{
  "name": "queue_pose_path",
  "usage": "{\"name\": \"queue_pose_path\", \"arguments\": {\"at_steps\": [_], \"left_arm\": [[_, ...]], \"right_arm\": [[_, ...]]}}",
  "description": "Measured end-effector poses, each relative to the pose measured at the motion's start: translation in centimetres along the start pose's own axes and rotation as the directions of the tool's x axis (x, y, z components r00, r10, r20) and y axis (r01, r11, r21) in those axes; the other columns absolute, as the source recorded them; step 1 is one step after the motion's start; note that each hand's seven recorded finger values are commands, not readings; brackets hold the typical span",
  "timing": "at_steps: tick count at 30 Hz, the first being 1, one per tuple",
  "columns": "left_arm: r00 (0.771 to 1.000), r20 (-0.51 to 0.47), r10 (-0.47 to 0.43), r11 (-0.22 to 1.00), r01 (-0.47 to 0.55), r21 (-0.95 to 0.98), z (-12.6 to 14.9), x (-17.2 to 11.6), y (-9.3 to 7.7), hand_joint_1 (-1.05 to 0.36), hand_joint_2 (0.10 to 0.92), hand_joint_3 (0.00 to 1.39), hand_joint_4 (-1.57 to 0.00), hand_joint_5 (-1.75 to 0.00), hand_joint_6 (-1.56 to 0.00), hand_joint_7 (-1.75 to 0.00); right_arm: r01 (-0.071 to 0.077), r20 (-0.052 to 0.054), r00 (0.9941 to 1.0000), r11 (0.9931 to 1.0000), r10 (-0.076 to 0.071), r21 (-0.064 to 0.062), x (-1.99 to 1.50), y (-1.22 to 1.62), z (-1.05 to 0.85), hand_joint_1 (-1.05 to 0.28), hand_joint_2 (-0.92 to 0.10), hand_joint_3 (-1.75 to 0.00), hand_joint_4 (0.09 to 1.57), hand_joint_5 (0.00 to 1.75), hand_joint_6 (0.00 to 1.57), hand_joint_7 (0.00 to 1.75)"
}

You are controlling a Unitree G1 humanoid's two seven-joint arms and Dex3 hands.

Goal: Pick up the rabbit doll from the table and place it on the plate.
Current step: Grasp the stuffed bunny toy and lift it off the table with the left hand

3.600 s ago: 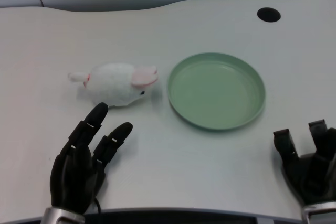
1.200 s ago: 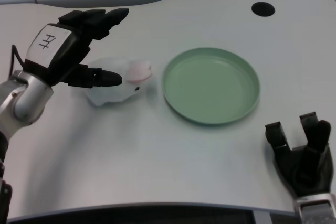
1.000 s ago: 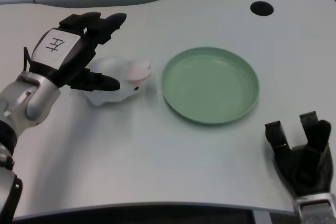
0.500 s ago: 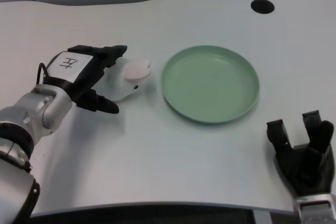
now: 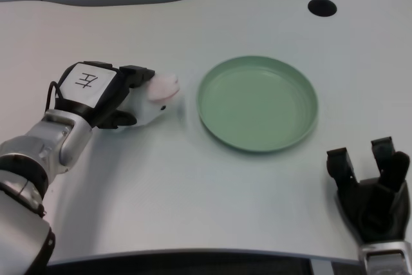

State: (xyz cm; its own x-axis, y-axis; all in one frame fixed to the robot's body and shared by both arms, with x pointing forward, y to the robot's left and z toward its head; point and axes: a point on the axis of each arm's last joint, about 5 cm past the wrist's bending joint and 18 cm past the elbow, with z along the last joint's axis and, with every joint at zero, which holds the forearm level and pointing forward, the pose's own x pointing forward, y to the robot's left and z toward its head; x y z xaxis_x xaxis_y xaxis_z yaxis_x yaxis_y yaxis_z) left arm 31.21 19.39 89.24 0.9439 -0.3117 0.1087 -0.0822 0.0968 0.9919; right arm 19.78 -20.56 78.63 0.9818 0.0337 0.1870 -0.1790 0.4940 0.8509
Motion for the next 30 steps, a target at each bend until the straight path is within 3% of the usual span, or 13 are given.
{"name": "queue_pose_path", "arguments": {"at_steps": [5, 8, 13, 18, 30], "left_arm": [[1.000, 0.008, 0.016, 1.000, -0.016, 0.026, 0.0, -0.2, -0.2, -0.13, 0.894, 0.02, -1.00, -0.30, -1.02, -0.12], [1.000, 0.006, 0.016, 1.000, -0.016, 0.024, -0.1, -0.2, -0.2, -0.12, 0.869, 0.00, -0.94, -0.53, -1.10, -0.08], [1.000, 0.001, 0.022, 1.000, -0.022, 0.012, -0.2, -0.2, -0.1, -0.12, 0.857, 0.00, -0.91, -0.60, -1.12, -0.06], [0.999, 0.038, 0.038, 0.999, -0.038, -0.018, -0.2, 0.0, 0.4, -0.10, 0.839, 0.00, -0.79, -0.86, -1.14, -0.05], [0.997, 0.053, 0.055, 0.998, -0.053, -0.023, -0.2, 0.4, 0.9, -0.10, 0.839, 0.00, -0.77, -0.90, -1.15, -0.04]], "right_arm": [[-0.007, 0.008, 0.99994, 0.99998, 0.007, -0.001, -0.06, 0.03, -0.06, -0.52, -0.92, -0.19, 0.73, 1.75, 0.58, 1.72], [-0.010, 0.014, 0.99986, 0.99995, 0.010, -0.002, -0.11, 0.05, -0.09, -0.52, -0.92, -0.21, 0.73, 1.75, 0.57, 1.74], [-0.012, 0.025, 0.99961, 0.99985, 0.012, -0.012, -0.24, 0.11, -0.15, -0.52, -0.92, -0.21, 0.73, 1.75, 0.57, 1.74], [-0.014, 0.026, 0.99957, 0.99984, 0.014, -0.011, -0.30, 0.06, -0.15, -0.51, -0.92, -0.22, 0.72, 1.75, 0.56, 1.75], [-0.012, 0.026, 0.99959, 0.99991, 0.012, -0.006, -0.33, 0.02, -0.18, -0.51, -0.92, -0.21, 0.72, 1.75, 0.56, 1.75]]}}
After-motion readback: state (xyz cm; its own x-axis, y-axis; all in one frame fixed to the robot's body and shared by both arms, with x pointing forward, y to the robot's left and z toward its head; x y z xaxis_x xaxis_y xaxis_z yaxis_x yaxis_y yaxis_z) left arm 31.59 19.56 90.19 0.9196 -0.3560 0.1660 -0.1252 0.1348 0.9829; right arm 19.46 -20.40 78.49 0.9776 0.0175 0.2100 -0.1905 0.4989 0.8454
